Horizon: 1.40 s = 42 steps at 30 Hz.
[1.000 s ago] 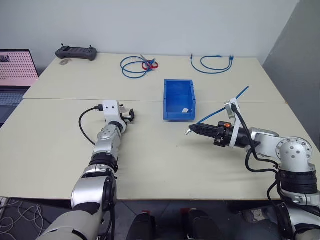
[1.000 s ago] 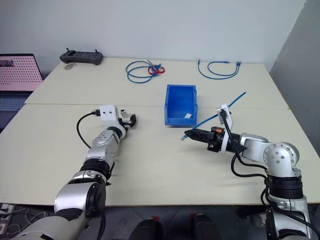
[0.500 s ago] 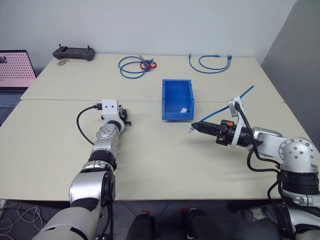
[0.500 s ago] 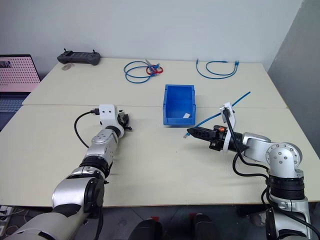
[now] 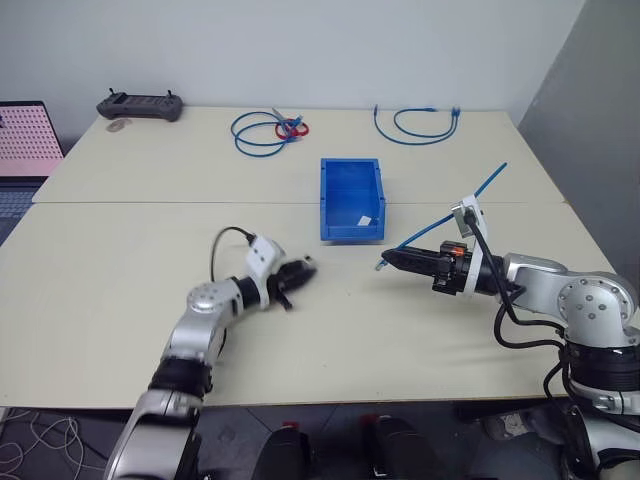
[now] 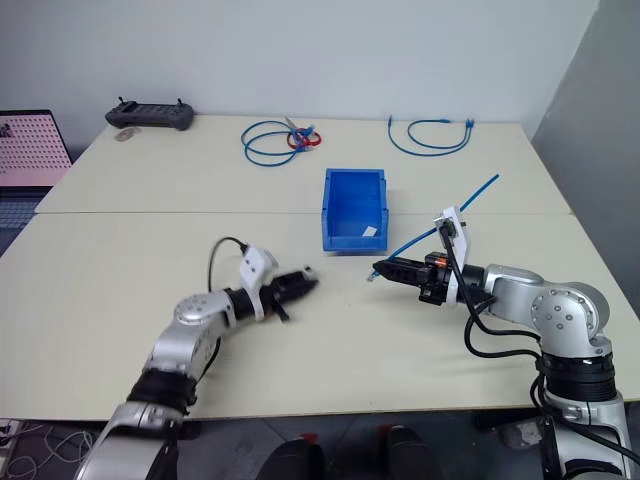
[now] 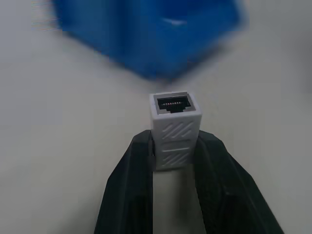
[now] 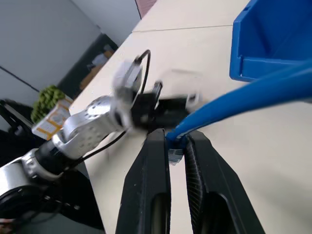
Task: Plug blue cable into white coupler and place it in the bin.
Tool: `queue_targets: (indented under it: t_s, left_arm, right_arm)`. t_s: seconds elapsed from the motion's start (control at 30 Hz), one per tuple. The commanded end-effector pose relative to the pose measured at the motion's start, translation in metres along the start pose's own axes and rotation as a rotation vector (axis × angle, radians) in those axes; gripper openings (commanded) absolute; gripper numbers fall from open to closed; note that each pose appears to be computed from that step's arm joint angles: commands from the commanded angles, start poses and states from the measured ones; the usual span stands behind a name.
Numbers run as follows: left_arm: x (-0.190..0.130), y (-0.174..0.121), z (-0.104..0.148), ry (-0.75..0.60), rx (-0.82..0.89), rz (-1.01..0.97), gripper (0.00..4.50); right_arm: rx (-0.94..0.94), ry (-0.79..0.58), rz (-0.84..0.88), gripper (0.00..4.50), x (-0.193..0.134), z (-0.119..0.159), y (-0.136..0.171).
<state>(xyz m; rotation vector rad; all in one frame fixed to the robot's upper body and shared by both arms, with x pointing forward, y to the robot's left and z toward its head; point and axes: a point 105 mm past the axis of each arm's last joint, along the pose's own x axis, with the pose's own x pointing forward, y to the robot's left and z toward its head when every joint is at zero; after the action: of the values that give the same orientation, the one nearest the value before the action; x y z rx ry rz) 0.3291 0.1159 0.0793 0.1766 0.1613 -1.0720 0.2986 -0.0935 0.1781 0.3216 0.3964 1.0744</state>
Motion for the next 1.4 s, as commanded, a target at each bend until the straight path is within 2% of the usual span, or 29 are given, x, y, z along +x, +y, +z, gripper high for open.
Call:
queue_targets:
  t_s: [0.03, 0.17, 0.27, 0.47, 0.93, 1.4]
  left_arm:
    - [0.008, -0.053, 0.018, -0.017, 0.093, -0.28, 0.8]
    - [0.016, -0.061, -0.002, 0.051, 0.148, -0.36, 0.8]
    - [0.02, -0.059, -0.016, 0.091, 0.184, -0.405, 0.8]
    - [0.025, -0.051, -0.019, 0.086, 0.203, -0.423, 0.8]
    - [0.025, -0.054, -0.017, 0.073, 0.179, -0.433, 0.8]
    - [0.02, -0.053, -0.015, 0.08, 0.184, -0.423, 0.8]
  right_arm:
    - [-0.175, 0.03, 0.038, 0.14, 0.007, 0.005, 0.011]
    - [-0.309, 0.106, 0.064, 0.14, 0.012, -0.004, 0.012]
    - [-0.444, 0.201, 0.071, 0.14, 0.012, -0.021, 0.009]
    - [-0.566, 0.283, 0.127, 0.14, 0.009, -0.045, 0.012]
    - [-0.548, 0.216, 0.171, 0.14, 0.025, -0.048, 0.022]
    - [-0.568, 0.25, 0.181, 0.14, 0.034, -0.06, 0.005]
